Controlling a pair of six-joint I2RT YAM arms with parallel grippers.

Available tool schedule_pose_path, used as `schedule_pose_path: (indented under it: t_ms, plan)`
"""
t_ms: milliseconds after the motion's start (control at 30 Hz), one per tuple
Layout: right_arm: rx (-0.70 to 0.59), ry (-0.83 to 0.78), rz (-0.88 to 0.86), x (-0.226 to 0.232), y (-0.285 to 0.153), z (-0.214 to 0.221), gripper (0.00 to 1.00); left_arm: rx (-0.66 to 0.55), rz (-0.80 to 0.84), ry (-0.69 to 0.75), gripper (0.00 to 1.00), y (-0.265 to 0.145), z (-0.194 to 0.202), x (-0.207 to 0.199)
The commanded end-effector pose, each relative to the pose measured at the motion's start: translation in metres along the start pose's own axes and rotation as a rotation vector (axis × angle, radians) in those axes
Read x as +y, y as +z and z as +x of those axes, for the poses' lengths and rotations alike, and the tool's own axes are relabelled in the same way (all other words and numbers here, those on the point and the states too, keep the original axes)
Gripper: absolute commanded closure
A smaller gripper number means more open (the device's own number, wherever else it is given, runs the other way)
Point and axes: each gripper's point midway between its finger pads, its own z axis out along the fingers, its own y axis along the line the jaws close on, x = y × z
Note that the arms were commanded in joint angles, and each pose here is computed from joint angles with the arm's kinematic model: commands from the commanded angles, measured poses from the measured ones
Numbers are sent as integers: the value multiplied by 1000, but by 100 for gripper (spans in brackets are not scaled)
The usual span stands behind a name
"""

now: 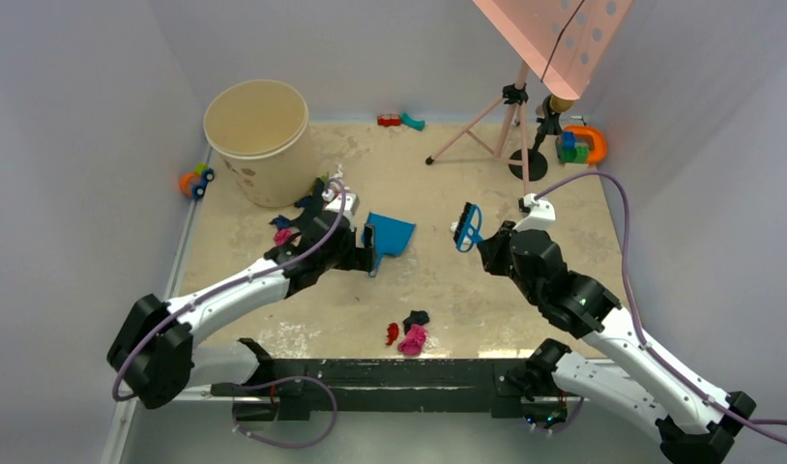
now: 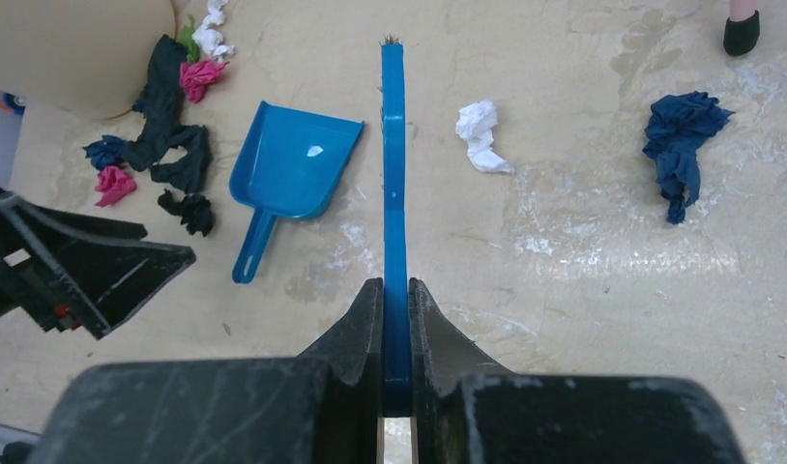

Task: Sweep away the paper scraps from the table

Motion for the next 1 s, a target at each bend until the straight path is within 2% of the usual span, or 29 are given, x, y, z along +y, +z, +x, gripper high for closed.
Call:
schedule_pose_path:
  t_ms: [0, 33, 100, 167, 267, 300, 400, 467, 533, 767, 900, 967]
  plan:
    - [-65, 28, -52, 13, -3, -20, 100, -278, -40, -47, 1, -19, -44, 11]
    - [-74, 31, -61, 14, -4, -21, 100, -300, -90, -73, 0, -18, -46, 21]
    - [-82, 36, -78, 17, -4, -23, 100, -333, -304, -168, 0, -15, -46, 58]
    - [-82, 37, -88, 19, -4, -23, 100, -258, -357, -76, 0, -8, -44, 62]
    - [-65, 31, -86, 20, -2, -20, 100, -147, -256, 20, 0, 8, -36, 39]
    - [-59, 27, -79, 19, 0, -18, 100, -152, -183, 32, 0, 13, -33, 28]
    - [-51, 26, -69, 17, 1, -15, 100, -283, 22, 26, 0, 14, -27, 6]
    - [-47, 33, -68, 15, 1, -12, 100, -311, 43, 14, 0, 13, -22, 7]
    - [-48, 36, -72, 15, 1, -10, 100, -279, 51, 38, 1, 17, -19, 4]
    - [-46, 38, -72, 14, 3, -8, 100, -258, 232, 88, 15, 27, -18, -38]
    - [-42, 44, -77, 14, 3, -5, 100, -259, 228, 101, 18, 36, -20, -43]
    - [-40, 44, -81, 15, 3, -4, 100, -249, 187, 100, 23, 45, -19, -39]
